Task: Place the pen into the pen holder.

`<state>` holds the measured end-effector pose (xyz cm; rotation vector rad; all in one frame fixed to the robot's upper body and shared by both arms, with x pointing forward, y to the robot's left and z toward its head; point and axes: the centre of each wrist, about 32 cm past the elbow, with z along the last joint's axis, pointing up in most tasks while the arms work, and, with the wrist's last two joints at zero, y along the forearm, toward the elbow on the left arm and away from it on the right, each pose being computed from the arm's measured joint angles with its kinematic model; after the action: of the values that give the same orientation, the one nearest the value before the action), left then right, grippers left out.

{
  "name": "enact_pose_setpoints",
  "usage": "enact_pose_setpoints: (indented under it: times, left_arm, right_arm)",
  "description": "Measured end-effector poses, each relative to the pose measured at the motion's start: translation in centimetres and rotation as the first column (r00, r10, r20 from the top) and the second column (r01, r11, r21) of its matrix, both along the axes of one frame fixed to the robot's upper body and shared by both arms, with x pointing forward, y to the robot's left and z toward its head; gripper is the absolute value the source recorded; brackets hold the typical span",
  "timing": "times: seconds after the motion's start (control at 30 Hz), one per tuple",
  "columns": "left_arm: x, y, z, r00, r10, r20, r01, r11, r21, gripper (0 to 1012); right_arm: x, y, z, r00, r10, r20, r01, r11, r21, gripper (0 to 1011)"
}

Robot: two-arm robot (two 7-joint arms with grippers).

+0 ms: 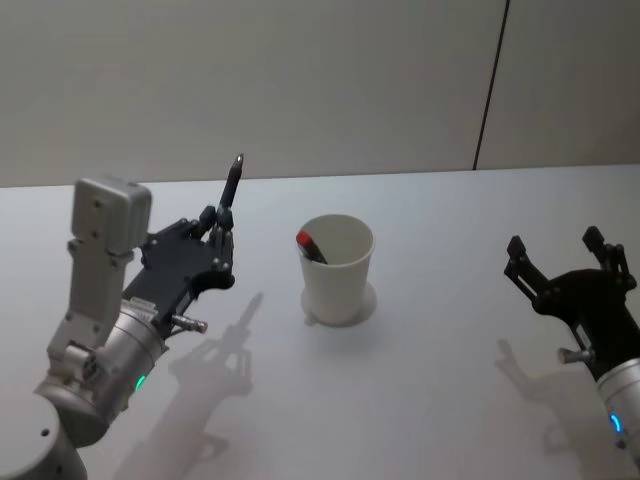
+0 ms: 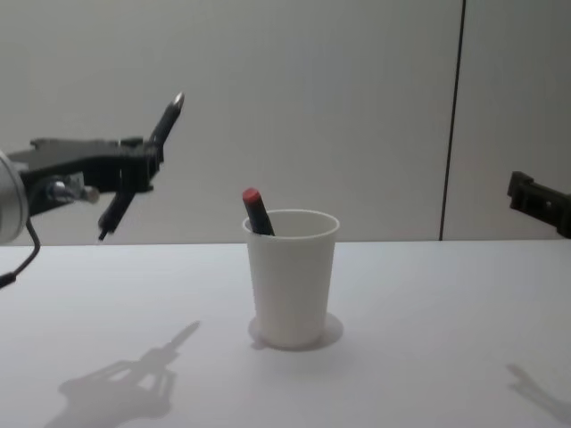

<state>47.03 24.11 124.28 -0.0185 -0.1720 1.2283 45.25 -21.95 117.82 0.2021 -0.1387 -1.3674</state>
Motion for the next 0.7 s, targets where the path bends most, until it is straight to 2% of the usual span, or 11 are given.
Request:
enact_pose_setpoints:
  times: [0.13,0.23,0.33,0.37,0.43,0.47,0.57,0.67,0.7]
  left_arm:
    - [0.09,0.54,-0.25,0.9972,-0.048,0.056,0.05,0.9983,-0.03,139]
    - [0.2,0.98,-0.44,0.9916,-0.086,0.097,0.09,0.9948,-0.046,139]
    - [0.33,1.36,-0.64,0.9817,-0.129,0.14,0.139,0.9886,-0.059,139]
    - [0.43,1.58,-0.74,0.9749,-0.152,0.163,0.164,0.9844,-0.063,139]
    - [0.53,1.76,-0.82,0.9695,-0.169,0.177,0.183,0.981,-0.064,139]
    - [0.65,1.94,-0.89,0.9605,-0.194,0.2,0.21,0.9755,-0.065,139]
    - [0.86,2.22,-1.0,0.9481,-0.224,0.226,0.244,0.9679,-0.063,139]
    - [1.26,2.63,-1.13,0.9211,-0.279,0.272,0.303,0.9515,-0.052,139]
    - [1.26,2.63,-1.13,0.9211,-0.279,0.272,0.303,0.9515,-0.052,139]
  right_arm:
    - [0.0,0.0,0.0,1.0,0.0,0.0,0.0,1.0,0.0,1001]
    - [0.0,0.0,0.0,1.0,0.0,0.0,0.0,1.0,0.0,1002]
    - [0.0,0.0,0.0,1.0,0.0,0.0,0.0,1.0,0.0,1001]
    - [0.0,0.0,0.0,1.0,0.0,0.0,0.0,1.0,0.0,1001]
    - [0.0,0.0,0.0,1.0,0.0,0.0,0.0,1.0,0.0,1001]
    - [0.0,0.0,0.0,1.0,0.0,0.0,0.0,1.0,0.0,1001]
    - [0.0,0.0,0.0,1.0,0.0,0.0,0.0,1.0,0.0,1002]
    - [0.0,0.0,0.0,1.0,0.0,0.0,0.0,1.0,0.0,1001]
    - [0.0,0.0,0.0,1.0,0.0,0.0,0.0,1.0,0.0,1001]
